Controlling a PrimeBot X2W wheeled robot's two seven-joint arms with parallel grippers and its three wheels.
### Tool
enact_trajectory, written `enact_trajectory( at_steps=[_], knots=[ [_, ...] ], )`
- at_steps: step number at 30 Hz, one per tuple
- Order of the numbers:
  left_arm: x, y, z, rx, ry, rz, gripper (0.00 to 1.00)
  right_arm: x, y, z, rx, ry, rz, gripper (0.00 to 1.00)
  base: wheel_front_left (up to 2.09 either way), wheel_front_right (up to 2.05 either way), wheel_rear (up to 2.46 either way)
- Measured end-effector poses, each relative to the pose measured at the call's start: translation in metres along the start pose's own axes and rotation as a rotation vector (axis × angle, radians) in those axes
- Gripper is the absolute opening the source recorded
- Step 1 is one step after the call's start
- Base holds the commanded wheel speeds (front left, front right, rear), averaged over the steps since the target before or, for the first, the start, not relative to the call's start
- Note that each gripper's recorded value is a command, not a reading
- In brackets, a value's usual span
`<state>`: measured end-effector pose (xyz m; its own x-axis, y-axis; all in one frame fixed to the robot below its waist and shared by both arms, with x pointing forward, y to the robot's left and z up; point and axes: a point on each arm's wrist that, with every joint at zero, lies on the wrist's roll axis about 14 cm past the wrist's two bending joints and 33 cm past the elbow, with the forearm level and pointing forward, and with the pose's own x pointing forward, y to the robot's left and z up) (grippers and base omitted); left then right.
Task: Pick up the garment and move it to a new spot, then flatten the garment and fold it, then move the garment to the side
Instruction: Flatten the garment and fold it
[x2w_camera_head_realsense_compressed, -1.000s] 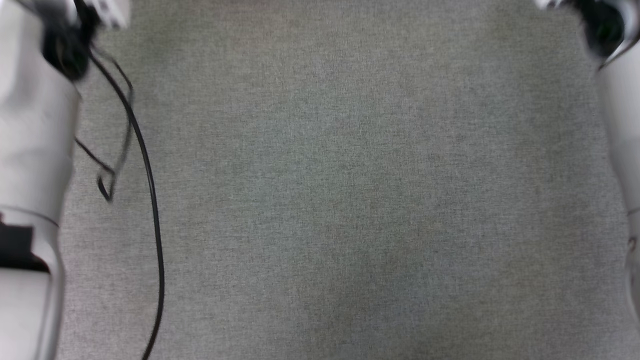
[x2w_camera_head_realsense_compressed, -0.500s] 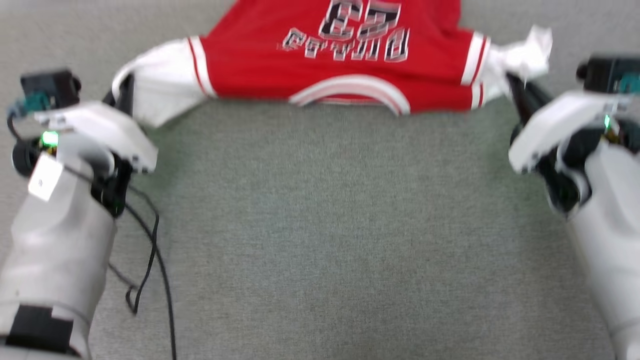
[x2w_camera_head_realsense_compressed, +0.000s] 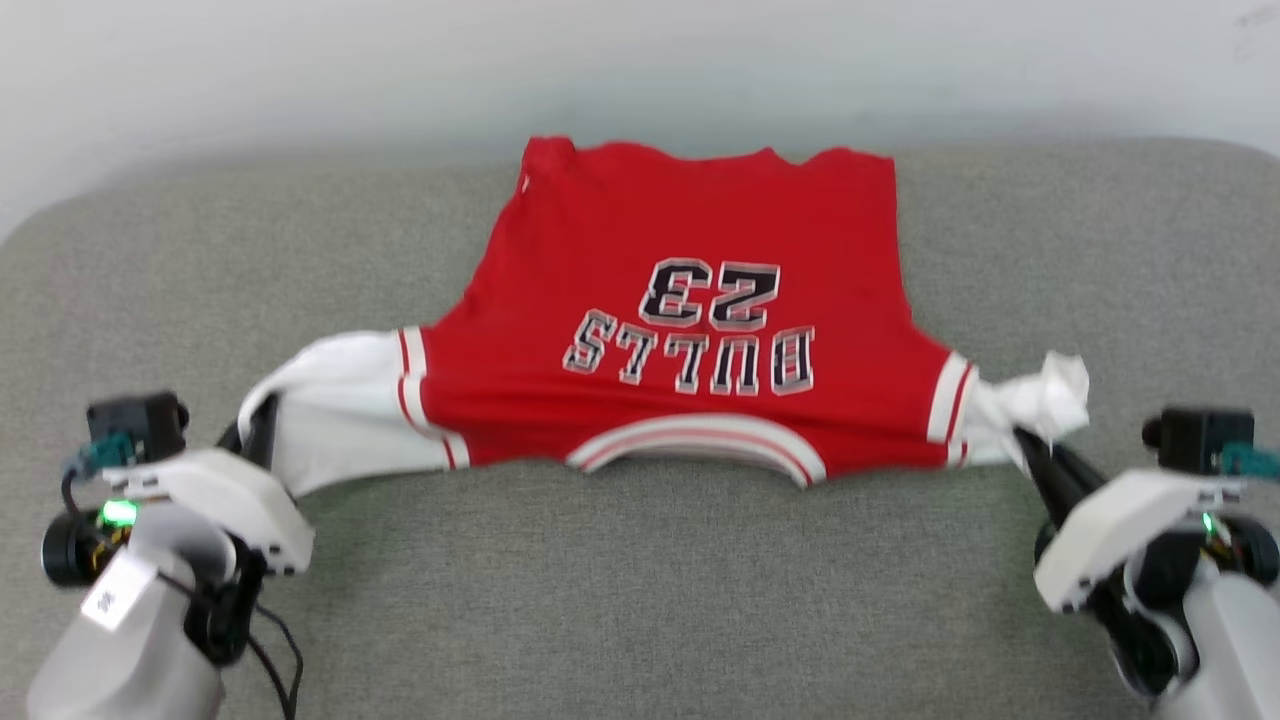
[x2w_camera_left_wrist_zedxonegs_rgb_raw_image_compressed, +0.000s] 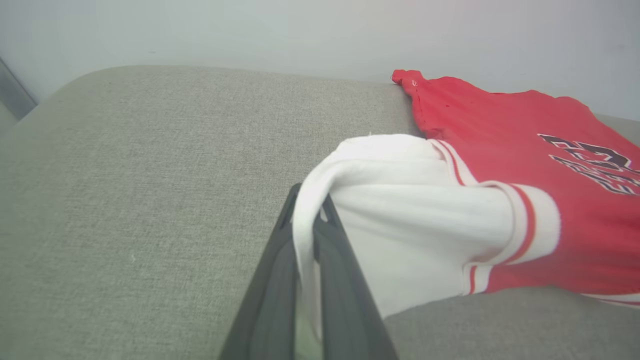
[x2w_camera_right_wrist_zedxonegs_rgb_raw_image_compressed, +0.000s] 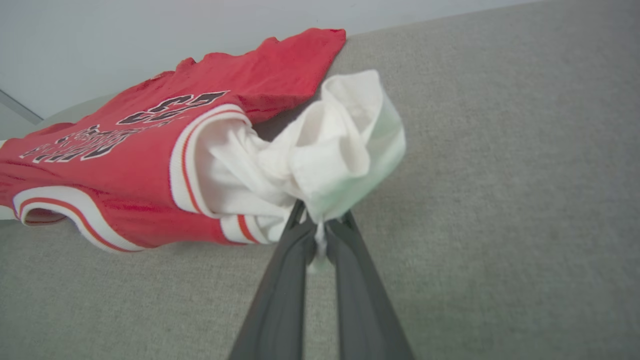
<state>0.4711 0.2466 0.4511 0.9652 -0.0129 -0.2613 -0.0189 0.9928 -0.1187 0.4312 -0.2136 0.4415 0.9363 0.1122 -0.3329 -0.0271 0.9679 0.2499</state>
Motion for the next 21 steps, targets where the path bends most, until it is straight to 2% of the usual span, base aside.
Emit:
enact_trajectory(
  at_steps=[8, 16, 21],
  knots=[
    [-0.072, 0.008, -0.011, -0.013, 0.018, 0.067, 0.0, -0.057, -0.006, -0.032, 0.052, 0.046, -0.056, 0.0, 0.0, 0.0, 0.0],
    [-0.148, 0.012, -0.027, -0.047, 0.107, 0.132, 0.0, -0.105, -0.008, -0.064, 0.091, 0.13, -0.122, 0.0, 0.0, 0.0, 0.0],
    [-0.172, 0.008, -0.046, -0.074, 0.179, 0.144, 0.0, -0.122, -0.012, -0.087, 0.097, 0.216, -0.152, 0.0, 0.0, 0.0, 0.0]
  ],
)
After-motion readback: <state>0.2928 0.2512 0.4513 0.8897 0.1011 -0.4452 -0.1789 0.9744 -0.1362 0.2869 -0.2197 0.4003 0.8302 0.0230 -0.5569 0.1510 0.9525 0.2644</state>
